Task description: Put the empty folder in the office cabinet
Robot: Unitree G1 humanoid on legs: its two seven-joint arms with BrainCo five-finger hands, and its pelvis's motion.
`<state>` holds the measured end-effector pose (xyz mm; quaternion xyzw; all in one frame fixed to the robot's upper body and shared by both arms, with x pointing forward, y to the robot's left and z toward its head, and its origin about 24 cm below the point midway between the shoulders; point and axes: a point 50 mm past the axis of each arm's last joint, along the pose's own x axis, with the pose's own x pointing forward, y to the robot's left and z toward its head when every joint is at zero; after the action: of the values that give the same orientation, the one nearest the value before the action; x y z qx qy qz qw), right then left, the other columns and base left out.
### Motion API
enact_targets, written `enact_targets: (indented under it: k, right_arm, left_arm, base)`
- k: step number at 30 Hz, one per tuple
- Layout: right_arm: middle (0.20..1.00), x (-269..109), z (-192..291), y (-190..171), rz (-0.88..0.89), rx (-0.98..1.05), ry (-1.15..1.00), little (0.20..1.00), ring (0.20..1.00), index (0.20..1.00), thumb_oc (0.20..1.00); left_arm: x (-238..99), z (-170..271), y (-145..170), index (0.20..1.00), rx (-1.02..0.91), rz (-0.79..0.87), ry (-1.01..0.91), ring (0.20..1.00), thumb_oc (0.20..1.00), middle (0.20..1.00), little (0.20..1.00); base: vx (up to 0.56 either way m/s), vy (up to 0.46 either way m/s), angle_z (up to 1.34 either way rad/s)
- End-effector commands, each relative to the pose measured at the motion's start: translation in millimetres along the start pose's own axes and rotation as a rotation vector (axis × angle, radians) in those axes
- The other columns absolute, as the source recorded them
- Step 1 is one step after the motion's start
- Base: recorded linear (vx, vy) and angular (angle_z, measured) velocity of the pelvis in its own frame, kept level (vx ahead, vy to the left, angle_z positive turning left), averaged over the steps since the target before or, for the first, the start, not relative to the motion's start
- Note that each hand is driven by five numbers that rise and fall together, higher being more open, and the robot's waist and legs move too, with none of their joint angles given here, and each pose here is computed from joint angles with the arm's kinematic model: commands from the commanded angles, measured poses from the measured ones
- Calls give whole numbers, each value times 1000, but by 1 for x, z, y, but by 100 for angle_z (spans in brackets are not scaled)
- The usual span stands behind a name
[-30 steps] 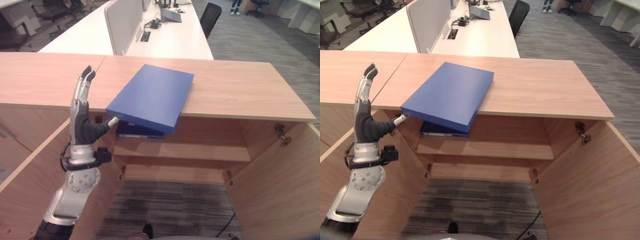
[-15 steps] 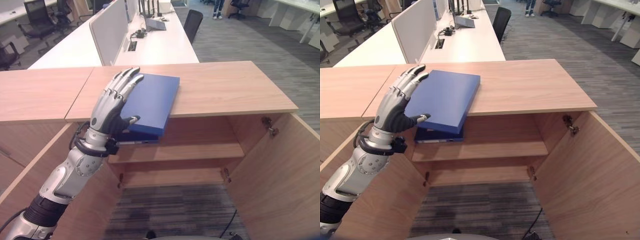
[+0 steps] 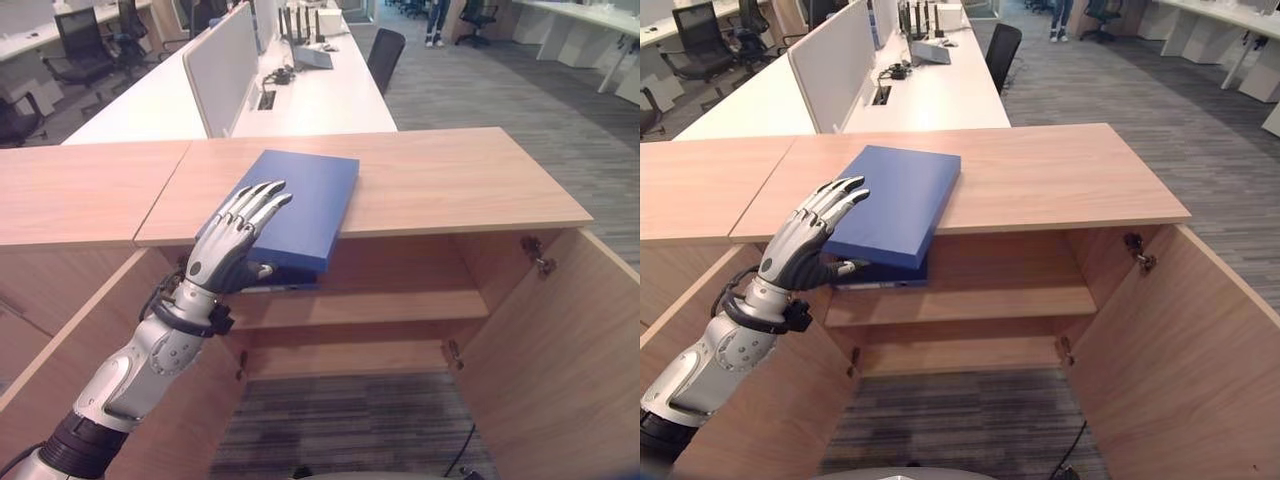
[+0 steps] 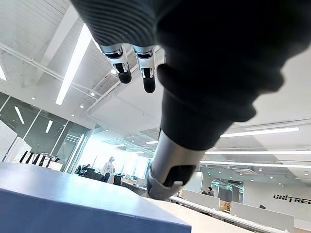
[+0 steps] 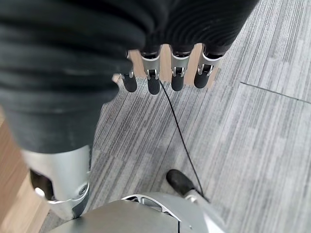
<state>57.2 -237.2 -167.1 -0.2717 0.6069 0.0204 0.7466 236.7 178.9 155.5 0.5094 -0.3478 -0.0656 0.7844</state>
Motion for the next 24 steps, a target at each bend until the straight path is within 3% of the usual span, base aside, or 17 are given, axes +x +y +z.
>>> enact_targets:
  k: [1, 7, 11, 24]
  right_arm:
    - [1000, -3, 0, 21, 77, -66, 1, 1000, 1000, 1000, 1000]
    - [1000, -2, 0, 19, 71, -71, 2, 1000, 1000, 1000, 1000]
    - [1000, -2, 0, 16, 58, -79, 3, 1000, 1000, 1000, 1000]
    - [1000, -2, -3, 13, 37, -84, 7, 1000, 1000, 1000, 1000]
  left_arm:
    - [7, -7, 20, 1000, 14, 89, 5, 1000, 1000, 1000, 1000]
    - [8, -15, 6, 1000, -11, 61, 54, 1000, 1000, 1000, 1000]
    - [13, -27, -3, 1000, 70, 51, 86, 1000, 1000, 1000, 1000]
    - [32, -25, -14, 1000, 178, 20, 26, 1000, 1000, 1000, 1000]
  base:
    - [0, 0, 0]
    - [0, 0, 0]
    - [0, 0, 0]
    - [2, 1, -1]
